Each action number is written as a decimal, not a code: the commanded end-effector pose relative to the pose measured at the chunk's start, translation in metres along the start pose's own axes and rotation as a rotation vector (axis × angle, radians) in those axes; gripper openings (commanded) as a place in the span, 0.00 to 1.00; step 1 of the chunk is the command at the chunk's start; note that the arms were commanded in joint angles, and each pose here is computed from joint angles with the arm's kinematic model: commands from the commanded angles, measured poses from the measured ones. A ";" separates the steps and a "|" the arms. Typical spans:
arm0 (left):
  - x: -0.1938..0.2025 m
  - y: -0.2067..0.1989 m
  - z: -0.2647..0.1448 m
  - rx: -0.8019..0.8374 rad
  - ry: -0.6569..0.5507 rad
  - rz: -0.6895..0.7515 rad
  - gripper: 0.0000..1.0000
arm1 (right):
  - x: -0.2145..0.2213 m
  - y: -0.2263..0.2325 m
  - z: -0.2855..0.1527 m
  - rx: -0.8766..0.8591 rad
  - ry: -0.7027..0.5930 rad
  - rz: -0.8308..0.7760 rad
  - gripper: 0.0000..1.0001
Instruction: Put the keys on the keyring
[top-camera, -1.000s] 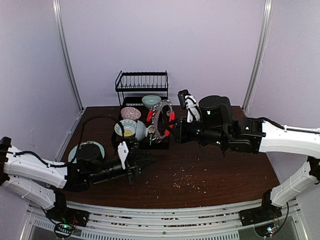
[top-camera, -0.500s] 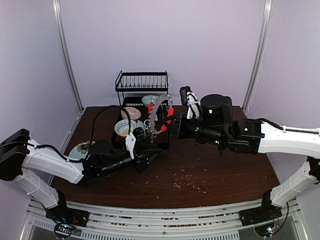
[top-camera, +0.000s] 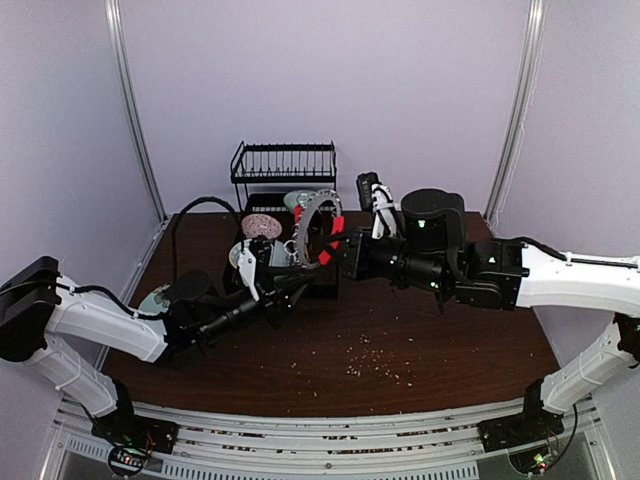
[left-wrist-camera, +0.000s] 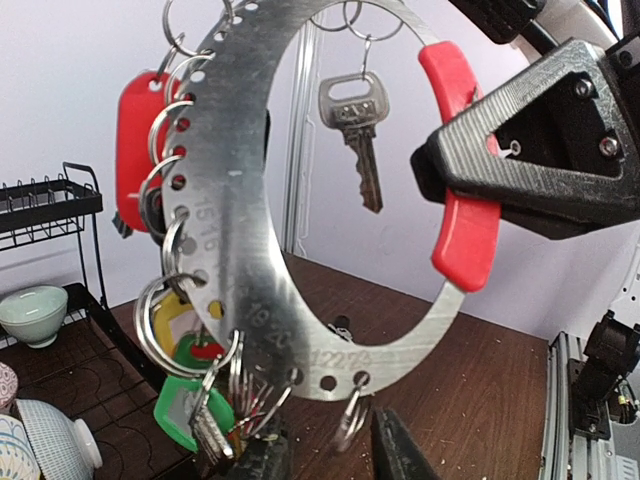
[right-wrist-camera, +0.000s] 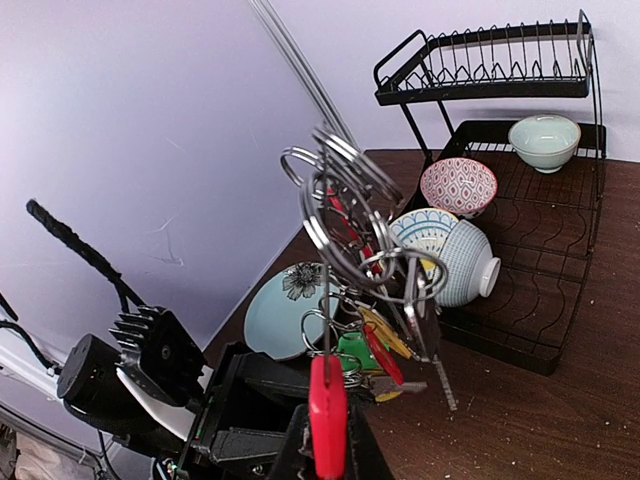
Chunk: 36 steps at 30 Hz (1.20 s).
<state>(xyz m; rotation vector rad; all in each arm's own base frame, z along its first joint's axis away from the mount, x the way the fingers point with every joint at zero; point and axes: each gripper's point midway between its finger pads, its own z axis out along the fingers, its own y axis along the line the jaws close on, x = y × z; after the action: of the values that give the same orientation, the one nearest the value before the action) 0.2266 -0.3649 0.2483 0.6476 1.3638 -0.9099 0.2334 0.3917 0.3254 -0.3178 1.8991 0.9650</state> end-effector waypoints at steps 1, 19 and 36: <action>-0.019 -0.001 0.004 0.002 -0.054 0.024 0.29 | -0.009 0.011 -0.001 -0.045 -0.040 -0.005 0.00; -0.036 -0.013 -0.007 0.065 -0.097 0.080 0.15 | -0.007 0.013 0.001 -0.054 -0.035 -0.022 0.00; -0.003 -0.018 -0.016 0.086 0.163 0.110 0.00 | -0.013 -0.041 -0.010 0.185 0.064 -0.227 0.05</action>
<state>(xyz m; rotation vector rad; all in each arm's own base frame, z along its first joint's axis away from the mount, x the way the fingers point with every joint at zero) 0.2082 -0.3625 0.2499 0.7916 1.3775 -0.8978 0.2322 0.3882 0.3150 -0.4720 1.9245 0.8347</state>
